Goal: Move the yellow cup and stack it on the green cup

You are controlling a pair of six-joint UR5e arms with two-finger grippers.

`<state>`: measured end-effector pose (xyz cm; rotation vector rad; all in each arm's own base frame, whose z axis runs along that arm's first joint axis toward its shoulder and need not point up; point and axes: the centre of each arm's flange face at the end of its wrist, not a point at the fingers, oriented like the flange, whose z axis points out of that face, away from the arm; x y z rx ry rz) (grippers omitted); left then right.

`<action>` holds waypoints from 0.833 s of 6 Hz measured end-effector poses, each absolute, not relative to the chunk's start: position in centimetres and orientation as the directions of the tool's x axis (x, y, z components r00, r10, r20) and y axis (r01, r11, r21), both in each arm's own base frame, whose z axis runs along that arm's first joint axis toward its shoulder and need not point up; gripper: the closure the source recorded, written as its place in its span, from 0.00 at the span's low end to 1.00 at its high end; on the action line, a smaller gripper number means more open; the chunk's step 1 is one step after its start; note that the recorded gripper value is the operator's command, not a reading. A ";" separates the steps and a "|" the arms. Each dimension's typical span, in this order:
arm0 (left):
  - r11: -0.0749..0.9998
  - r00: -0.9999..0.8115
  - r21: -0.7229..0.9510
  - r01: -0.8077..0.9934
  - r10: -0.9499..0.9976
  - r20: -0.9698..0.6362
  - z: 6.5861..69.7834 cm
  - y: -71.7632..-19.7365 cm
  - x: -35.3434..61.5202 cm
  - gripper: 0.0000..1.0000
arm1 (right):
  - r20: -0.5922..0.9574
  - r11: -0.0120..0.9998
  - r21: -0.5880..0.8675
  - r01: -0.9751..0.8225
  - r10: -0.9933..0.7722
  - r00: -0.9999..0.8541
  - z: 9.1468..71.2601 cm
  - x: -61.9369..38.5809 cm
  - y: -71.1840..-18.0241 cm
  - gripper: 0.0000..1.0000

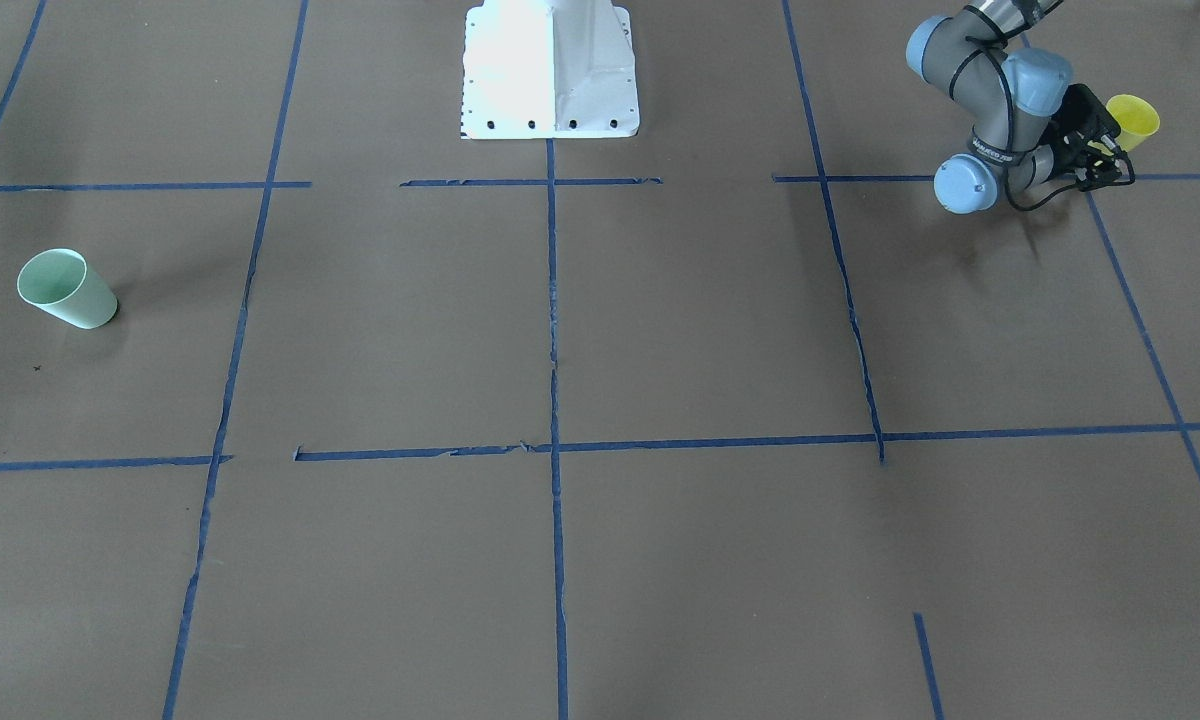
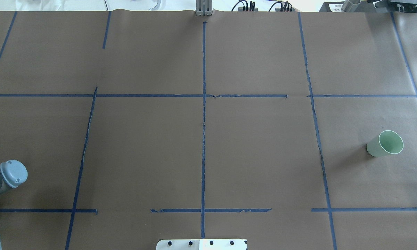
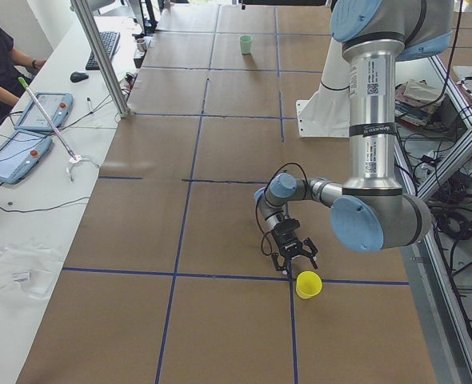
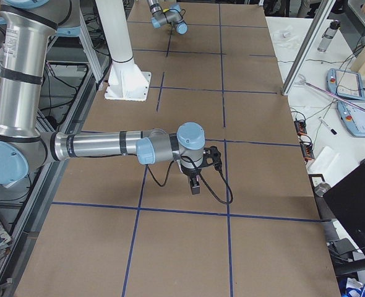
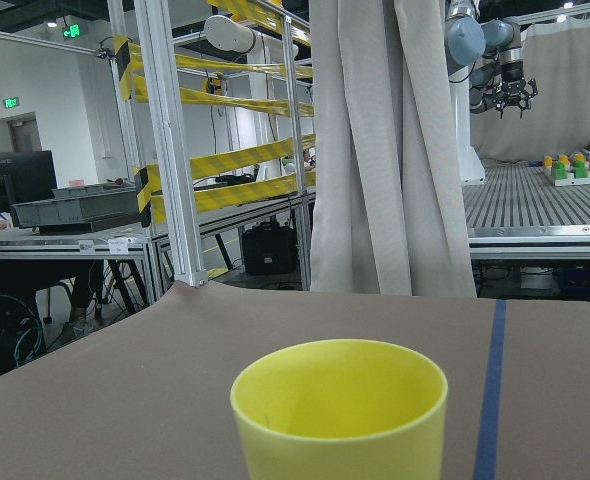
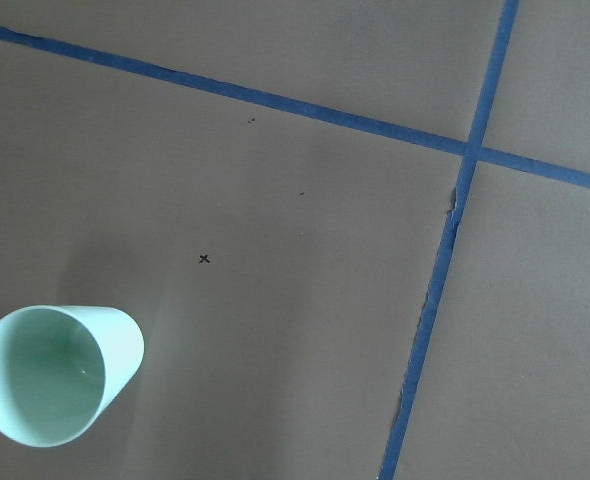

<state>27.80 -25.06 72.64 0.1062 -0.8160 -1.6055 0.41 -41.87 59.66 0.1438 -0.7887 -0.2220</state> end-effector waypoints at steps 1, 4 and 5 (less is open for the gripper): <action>0.028 -0.227 0.563 0.826 -0.898 0.376 73.5 -24.9 27.6 0.01 | 0.686 0.967 0.209 0.144 -0.250 0.684 59.7 0.4 -41.9 0.00; 0.055 -0.219 0.589 0.806 -0.897 0.384 77.5 -23.8 27.3 0.34 | 0.686 0.967 0.207 0.146 -0.249 0.684 59.9 0.4 -41.8 0.00; 0.057 -0.218 0.590 0.805 -0.897 0.385 78.1 -23.5 26.8 0.84 | 0.686 0.967 0.207 0.146 -0.250 0.684 59.9 0.4 -41.8 0.00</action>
